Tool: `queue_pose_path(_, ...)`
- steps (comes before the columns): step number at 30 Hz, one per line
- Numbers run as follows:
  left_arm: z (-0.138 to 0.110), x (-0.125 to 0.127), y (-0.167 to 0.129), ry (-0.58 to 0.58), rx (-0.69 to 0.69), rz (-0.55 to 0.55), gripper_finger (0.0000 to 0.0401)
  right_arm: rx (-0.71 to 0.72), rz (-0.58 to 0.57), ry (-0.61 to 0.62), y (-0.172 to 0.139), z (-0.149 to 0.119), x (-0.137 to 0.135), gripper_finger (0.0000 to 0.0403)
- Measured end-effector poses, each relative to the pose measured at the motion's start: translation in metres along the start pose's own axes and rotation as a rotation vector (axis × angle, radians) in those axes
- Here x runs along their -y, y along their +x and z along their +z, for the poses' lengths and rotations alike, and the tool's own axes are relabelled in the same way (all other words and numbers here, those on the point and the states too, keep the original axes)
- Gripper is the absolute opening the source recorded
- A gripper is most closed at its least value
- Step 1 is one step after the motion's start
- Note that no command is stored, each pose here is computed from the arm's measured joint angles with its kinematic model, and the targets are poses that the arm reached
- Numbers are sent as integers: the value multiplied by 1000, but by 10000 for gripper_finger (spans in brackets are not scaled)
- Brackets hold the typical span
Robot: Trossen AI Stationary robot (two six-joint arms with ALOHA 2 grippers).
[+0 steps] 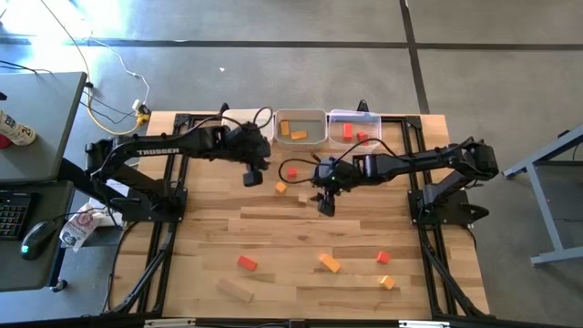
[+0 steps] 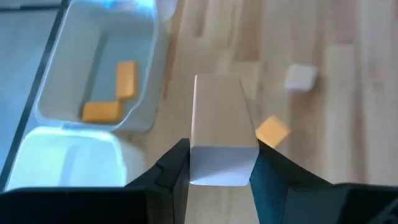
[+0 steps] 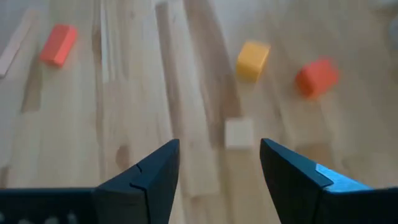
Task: Sort & place blocks by color
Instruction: Put the brown block into the white bin
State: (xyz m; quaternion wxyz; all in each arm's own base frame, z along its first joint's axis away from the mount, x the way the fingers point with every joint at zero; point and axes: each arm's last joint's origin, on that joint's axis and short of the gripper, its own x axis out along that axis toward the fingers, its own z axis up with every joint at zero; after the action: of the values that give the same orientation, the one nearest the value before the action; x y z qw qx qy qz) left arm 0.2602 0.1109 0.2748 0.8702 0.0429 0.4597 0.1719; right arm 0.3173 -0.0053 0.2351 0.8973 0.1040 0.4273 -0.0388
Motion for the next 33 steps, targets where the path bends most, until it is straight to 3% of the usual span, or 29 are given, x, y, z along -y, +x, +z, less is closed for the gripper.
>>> queue_pose_path(13, -36, -73, 8, -252, -81, 161, 108, -241, -6, 83, -3, -31, -30, 209)
queue_pose_path(20, -47, -100, 16, -430, -79, 222, 108, -387, -117, 150, -9, -52, -43, 209)
queue_pose_path(26, -53, -111, 44, -465, -90, 174, 105, -469, -161, 175, -15, -66, -56, 209)
queue_pose_path(33, -60, -114, 69, -454, -145, 159, 113, -523, -99, 164, -19, -77, -77, 209)
